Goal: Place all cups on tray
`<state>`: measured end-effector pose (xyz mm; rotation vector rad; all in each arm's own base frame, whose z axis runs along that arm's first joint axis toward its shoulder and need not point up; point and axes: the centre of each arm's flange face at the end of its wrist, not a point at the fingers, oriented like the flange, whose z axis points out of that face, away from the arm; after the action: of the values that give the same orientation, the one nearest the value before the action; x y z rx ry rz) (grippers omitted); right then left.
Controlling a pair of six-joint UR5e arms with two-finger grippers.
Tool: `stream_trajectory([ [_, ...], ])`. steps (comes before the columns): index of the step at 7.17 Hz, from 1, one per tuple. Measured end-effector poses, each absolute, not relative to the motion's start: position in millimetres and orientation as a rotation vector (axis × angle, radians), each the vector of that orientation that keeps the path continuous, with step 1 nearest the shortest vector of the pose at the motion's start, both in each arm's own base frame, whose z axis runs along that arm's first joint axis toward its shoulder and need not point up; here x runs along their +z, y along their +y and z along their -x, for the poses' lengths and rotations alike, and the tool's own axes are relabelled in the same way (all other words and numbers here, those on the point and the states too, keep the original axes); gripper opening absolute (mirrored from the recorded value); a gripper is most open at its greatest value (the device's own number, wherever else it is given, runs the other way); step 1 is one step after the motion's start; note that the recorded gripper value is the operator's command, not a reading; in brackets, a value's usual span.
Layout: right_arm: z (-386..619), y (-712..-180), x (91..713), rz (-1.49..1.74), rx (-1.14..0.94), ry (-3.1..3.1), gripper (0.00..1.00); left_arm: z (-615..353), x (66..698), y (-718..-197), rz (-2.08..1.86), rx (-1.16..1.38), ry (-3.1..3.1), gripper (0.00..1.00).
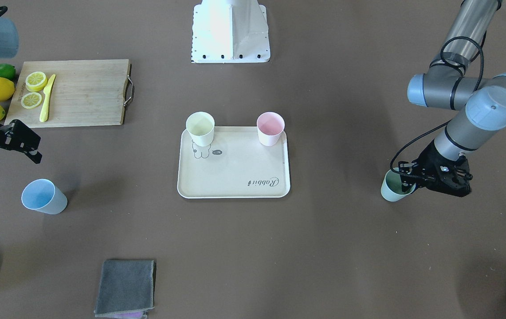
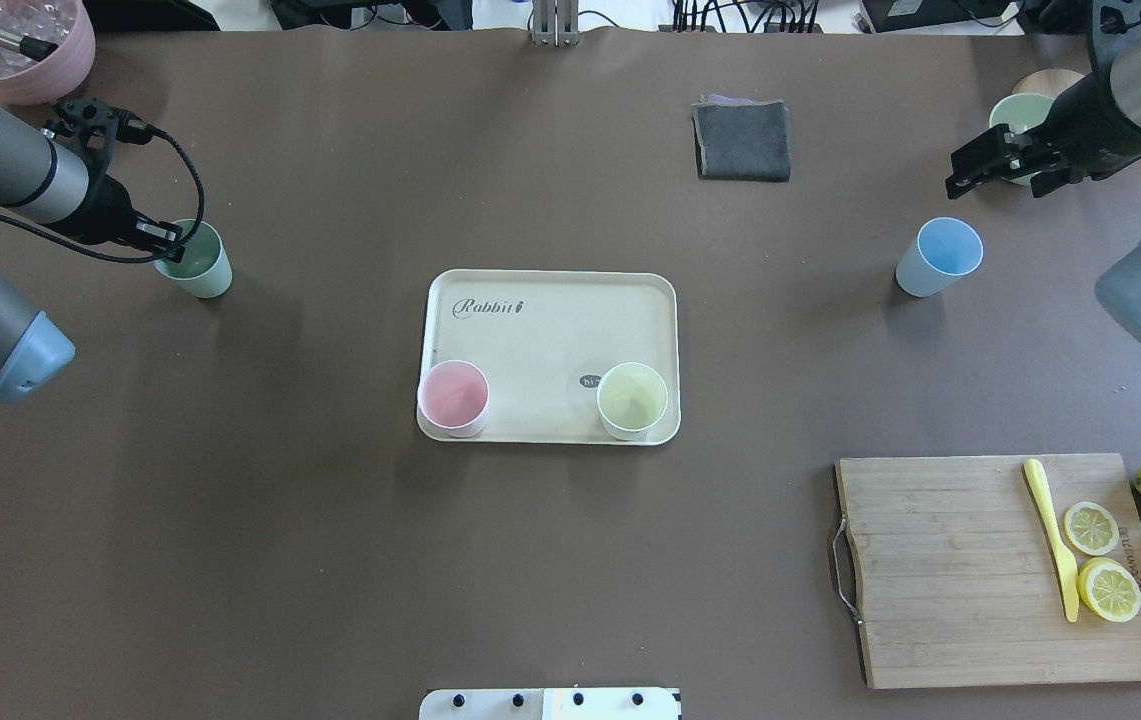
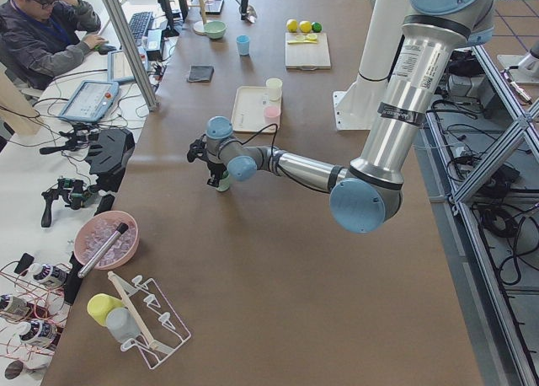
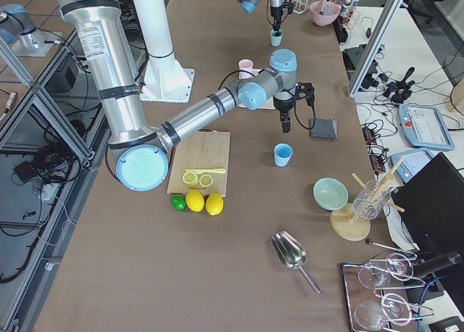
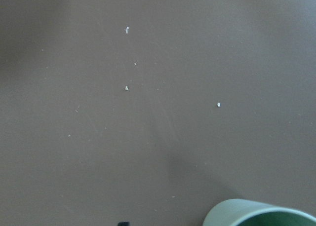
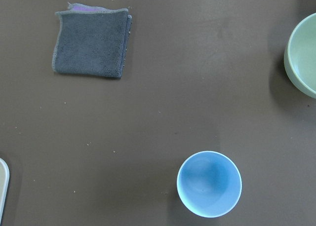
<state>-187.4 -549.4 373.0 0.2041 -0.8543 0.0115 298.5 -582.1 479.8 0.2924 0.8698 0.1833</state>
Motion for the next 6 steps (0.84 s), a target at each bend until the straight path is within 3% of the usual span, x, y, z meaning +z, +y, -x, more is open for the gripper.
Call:
stream_trajectory([
  [3, 182.4, -546.4, 403.2, -0.191, -0.029, -0.821, 1.00, -309.8, 401.2, -592.4, -0.253, 0.105, 0.914, 0.00],
  [6, 164.1, -558.3, 457.3, -0.164, -0.084, -0.768, 1.00, -396.8, 304.0, -571.4, -0.181, 0.013, 0.946, 0.00],
])
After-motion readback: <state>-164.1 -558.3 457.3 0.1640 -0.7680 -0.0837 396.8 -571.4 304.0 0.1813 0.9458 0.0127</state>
